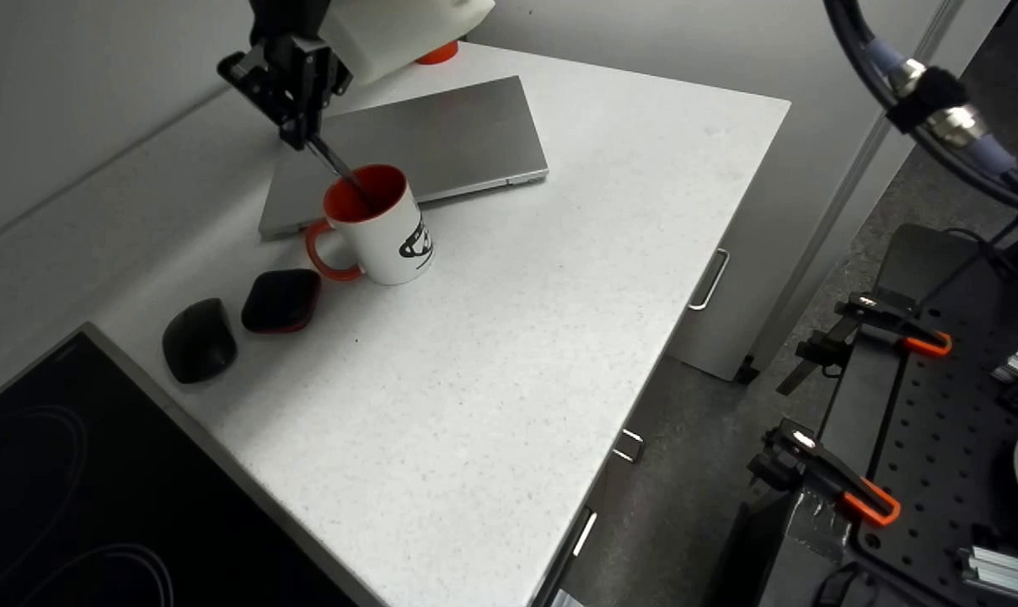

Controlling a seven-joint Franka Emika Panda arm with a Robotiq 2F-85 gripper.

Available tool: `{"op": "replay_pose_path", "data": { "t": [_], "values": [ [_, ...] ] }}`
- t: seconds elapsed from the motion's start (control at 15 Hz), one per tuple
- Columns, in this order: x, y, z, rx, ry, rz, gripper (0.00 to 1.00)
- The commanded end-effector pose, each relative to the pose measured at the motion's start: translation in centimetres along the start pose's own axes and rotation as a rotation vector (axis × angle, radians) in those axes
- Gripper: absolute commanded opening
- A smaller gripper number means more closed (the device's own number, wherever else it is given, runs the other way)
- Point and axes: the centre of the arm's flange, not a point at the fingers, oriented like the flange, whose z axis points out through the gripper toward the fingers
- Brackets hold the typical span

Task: Remove the black pen from the white and red mug

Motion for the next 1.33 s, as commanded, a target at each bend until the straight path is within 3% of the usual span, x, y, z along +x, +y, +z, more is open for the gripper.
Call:
{"op": "replay_pose_path", "data": {
  "t": [0.0, 0.27, 0.47, 0.8, 1.0, 1.27],
  "values": [
    [-0.2, -0.5, -6.3, 0.003, 0.04, -0.005, 0.01],
    [-1.2, -0.6, -11.4, 0.005, -0.011, -0.017, 0.01],
    [-3.8, 0.7, -11.5, -0.023, -0.161, 0.007, 0.01],
    [-9.0, 4.8, -5.6, -0.015, -0.374, 0.099, 0.01],
    [-11.7, 6.9, -1.6, -0.028, -0.442, 0.157, 0.01],
    [-13.4, 8.8, 1.7, -0.045, -0.472, 0.203, 0.01]
  ]
}}
